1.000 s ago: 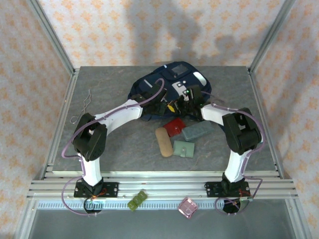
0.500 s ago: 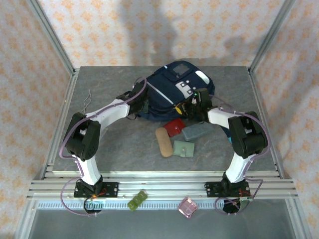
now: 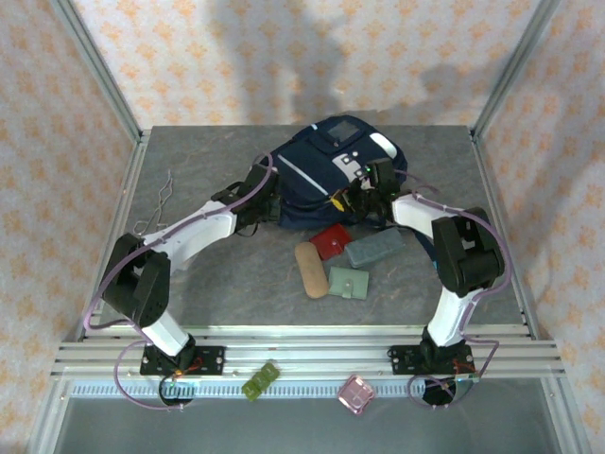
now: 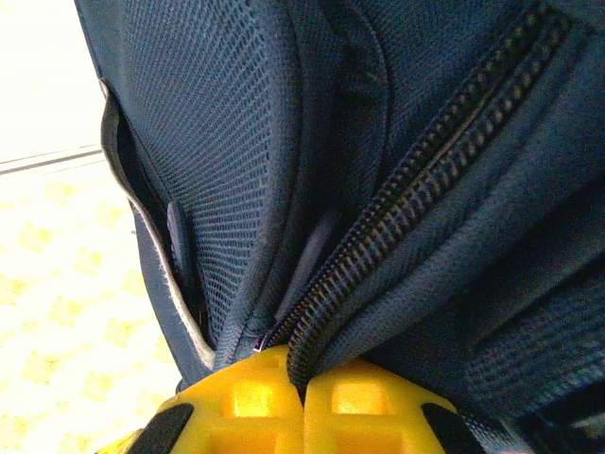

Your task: Pack the student bag

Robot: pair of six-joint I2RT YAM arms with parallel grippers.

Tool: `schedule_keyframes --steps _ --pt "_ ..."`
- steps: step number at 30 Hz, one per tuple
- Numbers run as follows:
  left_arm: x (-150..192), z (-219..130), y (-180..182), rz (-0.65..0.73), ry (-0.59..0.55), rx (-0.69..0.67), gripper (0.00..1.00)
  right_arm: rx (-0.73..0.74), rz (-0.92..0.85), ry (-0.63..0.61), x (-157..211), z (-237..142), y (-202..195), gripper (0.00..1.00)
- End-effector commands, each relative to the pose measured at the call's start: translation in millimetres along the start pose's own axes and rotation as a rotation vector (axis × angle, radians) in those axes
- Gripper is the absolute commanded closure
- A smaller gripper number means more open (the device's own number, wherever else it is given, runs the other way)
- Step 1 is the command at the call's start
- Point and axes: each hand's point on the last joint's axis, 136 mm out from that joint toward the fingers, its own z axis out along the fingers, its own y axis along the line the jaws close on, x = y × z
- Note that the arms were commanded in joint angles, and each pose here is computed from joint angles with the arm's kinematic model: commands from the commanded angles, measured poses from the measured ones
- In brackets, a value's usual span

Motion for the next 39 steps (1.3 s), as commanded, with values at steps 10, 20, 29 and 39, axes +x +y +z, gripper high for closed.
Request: schedule_keyframes --steps 10,20,29,39 --pt "-28 20 -48 0.104 0.046 0.175 0.43 -0.044 -0.061 -0.103 -21 -8 12 1.00" --pt "-16 50 -32 0.200 0.138 0.053 0.42 -0.054 -0.064 -0.098 -21 -7 16 1.00" --pt "-8 58 -42 0.272 0.184 0.081 0.49 -0.051 -0.054 -0.096 -22 -4 14 1.00" --pt "5 53 -40 0.304 0.216 0.099 0.41 -0.051 -0.051 -0.095 -22 -4 14 1.00"
